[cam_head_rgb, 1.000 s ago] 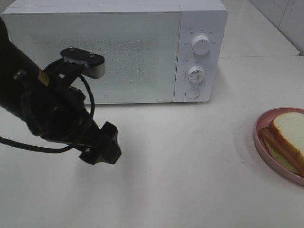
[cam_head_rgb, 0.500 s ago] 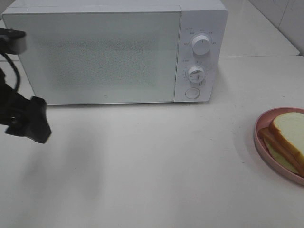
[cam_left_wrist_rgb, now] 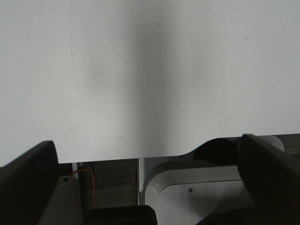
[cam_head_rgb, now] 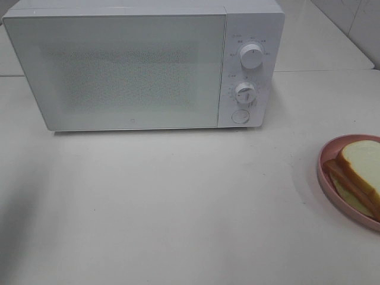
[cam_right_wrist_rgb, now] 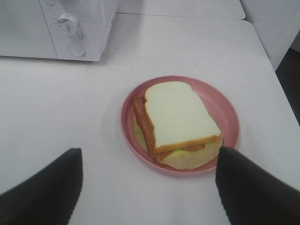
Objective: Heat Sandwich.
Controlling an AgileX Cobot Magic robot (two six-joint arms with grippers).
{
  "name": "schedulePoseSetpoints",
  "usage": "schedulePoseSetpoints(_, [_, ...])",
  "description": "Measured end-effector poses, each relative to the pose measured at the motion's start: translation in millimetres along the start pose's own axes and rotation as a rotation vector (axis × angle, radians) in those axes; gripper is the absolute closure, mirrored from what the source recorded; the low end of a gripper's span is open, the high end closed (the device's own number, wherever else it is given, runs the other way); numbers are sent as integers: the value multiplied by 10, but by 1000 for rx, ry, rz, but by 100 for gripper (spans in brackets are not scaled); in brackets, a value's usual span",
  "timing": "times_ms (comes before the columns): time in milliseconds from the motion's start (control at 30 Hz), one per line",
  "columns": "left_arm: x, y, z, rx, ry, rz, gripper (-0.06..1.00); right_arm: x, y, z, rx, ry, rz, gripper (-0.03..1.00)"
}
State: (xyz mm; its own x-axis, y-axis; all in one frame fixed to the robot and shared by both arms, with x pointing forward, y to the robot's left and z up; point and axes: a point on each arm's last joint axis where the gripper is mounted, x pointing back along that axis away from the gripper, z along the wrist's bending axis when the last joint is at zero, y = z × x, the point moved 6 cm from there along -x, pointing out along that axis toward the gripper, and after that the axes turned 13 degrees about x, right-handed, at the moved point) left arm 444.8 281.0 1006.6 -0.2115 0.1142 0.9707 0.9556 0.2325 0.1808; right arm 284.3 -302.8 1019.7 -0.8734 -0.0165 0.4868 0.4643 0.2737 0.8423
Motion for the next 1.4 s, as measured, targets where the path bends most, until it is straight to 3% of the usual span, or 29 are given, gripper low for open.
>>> schedulePoseSetpoints(433, [236, -586, 235, -21, 30, -162, -3, 0, 0, 0, 0, 0, 0, 21])
schedulePoseSetpoints(767, [380, -1026, 355, -35, -9, -376, -3, 0, 0, 0, 0, 0, 0, 21])
schedulePoseSetpoints(933, [278, -1181, 419, -39, -11, -415, -3, 0, 0, 0, 0, 0, 0, 21])
schedulePoseSetpoints(1233, [380, -1229, 421, -51, -68, -633, -3, 0, 0, 0, 0, 0, 0, 21])
schedulePoseSetpoints(1400, [413, -1267, 422, -53, -86, -692, -3, 0, 0, 0, 0, 0, 0, 21])
